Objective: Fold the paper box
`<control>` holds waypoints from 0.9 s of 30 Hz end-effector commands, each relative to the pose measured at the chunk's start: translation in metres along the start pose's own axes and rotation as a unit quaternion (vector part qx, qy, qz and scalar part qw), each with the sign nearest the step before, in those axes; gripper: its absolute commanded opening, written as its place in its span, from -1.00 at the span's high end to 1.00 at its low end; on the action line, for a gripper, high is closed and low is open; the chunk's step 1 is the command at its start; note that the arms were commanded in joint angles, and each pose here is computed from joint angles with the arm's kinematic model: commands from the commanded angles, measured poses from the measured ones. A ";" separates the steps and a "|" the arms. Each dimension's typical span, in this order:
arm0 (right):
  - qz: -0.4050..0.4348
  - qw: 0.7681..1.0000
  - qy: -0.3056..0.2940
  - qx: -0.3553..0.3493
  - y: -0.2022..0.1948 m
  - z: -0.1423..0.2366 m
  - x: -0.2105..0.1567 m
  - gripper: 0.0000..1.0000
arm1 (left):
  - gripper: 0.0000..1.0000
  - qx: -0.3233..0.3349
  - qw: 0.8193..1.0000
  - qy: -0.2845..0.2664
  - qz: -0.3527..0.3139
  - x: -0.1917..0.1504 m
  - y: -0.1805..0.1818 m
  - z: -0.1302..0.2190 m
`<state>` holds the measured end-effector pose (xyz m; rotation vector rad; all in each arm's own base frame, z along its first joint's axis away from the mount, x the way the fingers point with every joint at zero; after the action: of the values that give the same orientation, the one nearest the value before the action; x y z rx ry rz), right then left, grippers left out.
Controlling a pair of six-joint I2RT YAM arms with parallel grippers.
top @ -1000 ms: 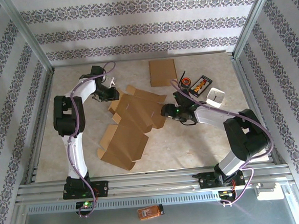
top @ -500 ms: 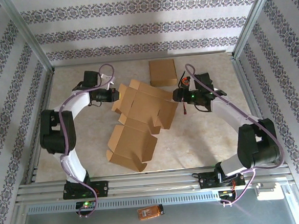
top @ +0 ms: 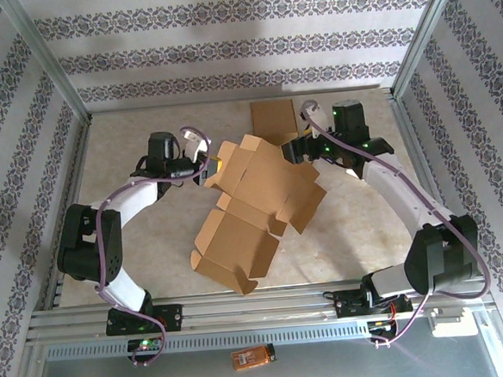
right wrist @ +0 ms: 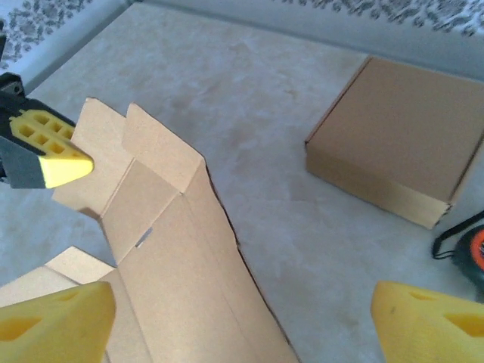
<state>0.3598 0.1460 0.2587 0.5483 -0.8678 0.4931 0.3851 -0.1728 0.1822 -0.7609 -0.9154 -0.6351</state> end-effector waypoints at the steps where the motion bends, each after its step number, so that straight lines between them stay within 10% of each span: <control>1: 0.011 0.999 0.040 0.035 0.002 -0.009 -0.013 -0.60 | 1.00 -0.021 0.996 -0.056 -0.072 0.030 -0.016 0.006; 15: -0.034 0.996 0.071 0.042 -0.003 -0.024 -0.044 0.34 | 1.00 -0.025 0.995 -0.055 -0.074 0.031 -0.021 0.008; 21: -0.027 0.996 0.075 0.043 -0.007 -0.027 -0.045 0.18 | 1.00 -0.026 0.995 -0.057 -0.077 0.035 -0.023 0.009; 27: -0.019 0.996 0.080 0.029 -0.010 -0.027 -0.045 0.51 | 1.00 -0.018 0.996 -0.051 -0.068 0.036 -0.022 0.010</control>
<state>0.3531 0.1506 0.2034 0.5829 -0.6809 0.5157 0.3848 -0.1767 0.2038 -0.7635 -1.0018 -0.6871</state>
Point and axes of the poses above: each hand's point on the last joint's axis, 136 mm out from that joint toward the fingers, its own z axis back along the fingers, its own y axis along the line the jaws close on, x = y × z, the point moved 4 cm from there along z, back along the fingers
